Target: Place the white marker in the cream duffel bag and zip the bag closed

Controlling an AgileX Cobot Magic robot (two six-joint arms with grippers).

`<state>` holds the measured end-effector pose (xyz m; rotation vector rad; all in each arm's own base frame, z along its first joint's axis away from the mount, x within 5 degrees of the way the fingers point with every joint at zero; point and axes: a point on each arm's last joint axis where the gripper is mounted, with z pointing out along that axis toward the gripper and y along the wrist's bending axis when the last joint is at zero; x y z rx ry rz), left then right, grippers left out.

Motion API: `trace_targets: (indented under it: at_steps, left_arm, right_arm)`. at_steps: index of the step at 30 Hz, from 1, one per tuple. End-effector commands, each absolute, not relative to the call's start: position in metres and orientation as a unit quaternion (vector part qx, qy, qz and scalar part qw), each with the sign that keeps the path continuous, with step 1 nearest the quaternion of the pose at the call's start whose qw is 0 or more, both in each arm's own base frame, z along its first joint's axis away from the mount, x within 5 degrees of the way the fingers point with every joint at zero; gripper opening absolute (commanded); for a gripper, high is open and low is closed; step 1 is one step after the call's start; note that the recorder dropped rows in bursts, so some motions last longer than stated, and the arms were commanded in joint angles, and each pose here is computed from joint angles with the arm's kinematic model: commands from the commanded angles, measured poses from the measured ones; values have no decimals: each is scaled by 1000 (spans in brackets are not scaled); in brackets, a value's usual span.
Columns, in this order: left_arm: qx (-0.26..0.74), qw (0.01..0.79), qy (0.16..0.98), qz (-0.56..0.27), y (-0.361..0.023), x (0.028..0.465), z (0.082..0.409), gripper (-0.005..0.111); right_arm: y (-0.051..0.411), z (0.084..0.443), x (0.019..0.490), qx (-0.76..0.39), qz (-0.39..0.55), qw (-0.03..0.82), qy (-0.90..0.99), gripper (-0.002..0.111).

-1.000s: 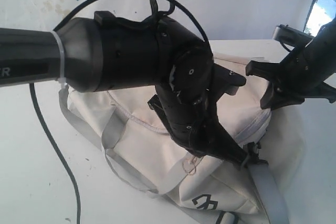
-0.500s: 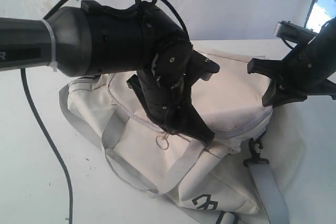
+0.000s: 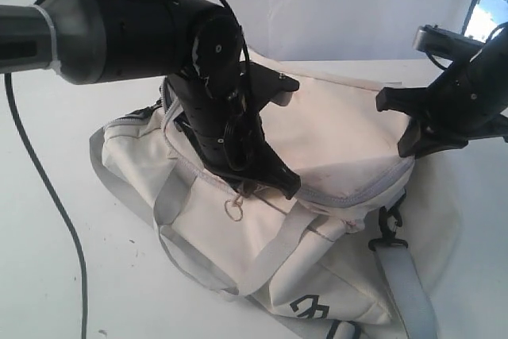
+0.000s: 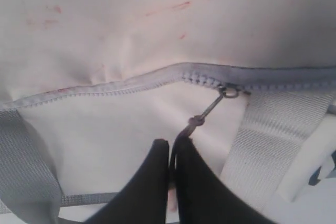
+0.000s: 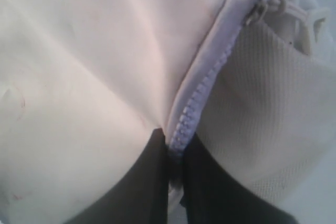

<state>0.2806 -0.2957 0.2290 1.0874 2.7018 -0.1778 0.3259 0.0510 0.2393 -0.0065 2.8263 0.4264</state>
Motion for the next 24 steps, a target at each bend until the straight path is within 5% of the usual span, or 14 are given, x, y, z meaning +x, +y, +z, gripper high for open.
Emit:
trace_targets:
  at_steps: [1,6,12,24]
  left_arm:
    - [406,92,908,-50,-289,278,233,0]
    - [417,89,903,-51,-289,277,232,0]
    - [432,93,896,-51,-289,277,233,0]
    - [465,95,879,-47,-289,277,233,0]
  right_arm:
    - [46,241,324,-41,120,147,981,0]
    - [47,245,319,-106,115,142,977,13]
    - [47,259,307,-141,116,137,974,71]
    - [67,286,277,-270,195,125,935,61]
